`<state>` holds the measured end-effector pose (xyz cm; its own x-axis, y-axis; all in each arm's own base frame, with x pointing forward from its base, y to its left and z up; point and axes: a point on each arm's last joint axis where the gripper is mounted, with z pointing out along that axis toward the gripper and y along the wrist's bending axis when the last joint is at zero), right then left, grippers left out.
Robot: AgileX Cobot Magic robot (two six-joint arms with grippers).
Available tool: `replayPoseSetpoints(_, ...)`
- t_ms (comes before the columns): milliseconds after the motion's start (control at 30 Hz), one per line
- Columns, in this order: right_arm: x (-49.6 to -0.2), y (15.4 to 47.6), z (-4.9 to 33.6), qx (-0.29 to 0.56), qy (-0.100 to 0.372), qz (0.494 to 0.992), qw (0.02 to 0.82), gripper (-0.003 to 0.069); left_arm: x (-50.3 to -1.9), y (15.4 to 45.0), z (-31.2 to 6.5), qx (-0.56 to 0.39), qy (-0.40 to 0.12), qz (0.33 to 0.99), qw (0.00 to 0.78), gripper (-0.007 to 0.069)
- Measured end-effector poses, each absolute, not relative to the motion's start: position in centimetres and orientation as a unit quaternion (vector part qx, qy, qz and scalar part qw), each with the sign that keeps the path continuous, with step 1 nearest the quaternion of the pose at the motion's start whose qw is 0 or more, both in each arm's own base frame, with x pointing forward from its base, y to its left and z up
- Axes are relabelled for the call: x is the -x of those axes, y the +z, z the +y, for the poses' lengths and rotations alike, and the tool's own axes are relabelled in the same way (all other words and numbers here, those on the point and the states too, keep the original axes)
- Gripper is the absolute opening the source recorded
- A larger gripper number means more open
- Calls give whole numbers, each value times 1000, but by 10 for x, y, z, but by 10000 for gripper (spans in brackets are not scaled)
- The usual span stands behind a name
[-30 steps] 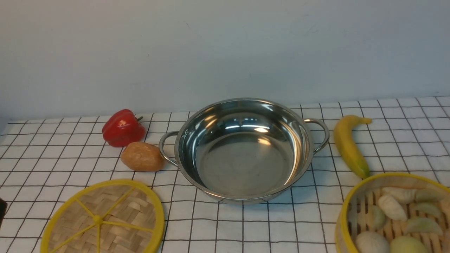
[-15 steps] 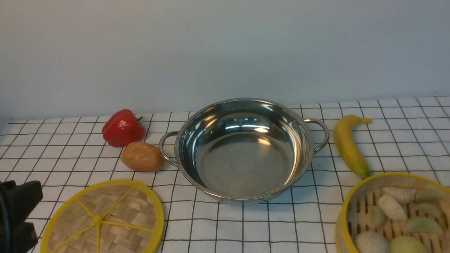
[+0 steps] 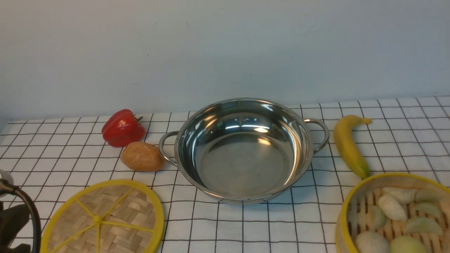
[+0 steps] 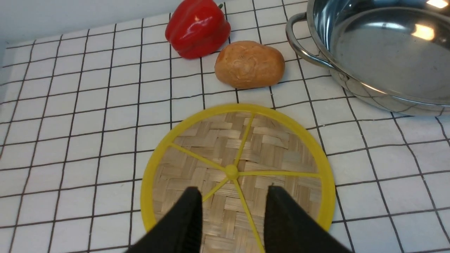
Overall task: Place the steamer in the pot on the white tablecloth, and put the lid on the steamer.
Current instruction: 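Reach for and grasp the rim of the bamboo steamer holding the buns with the right gripper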
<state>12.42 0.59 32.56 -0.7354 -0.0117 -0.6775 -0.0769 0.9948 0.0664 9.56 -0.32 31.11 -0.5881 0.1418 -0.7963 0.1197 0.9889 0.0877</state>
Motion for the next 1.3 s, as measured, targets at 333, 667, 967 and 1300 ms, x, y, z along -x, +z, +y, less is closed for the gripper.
replayPoseSetpoints(333,-162,295,-11,-7,-20,984,175,242,-100,317,-3,-66,11,874,482,243)
replayPoseSetpoints(667,-197,264,-20,3,-59,991,121,277,-101,318,-4,-62,8,869,490,243)
replayPoseSetpoints(967,-233,223,-33,-14,-58,994,88,435,-101,319,-4,-62,8,868,493,243)
replayPoseSetpoints(1300,-256,192,-36,-6,-64,994,86,346,-102,319,-4,-61,8,866,496,243)
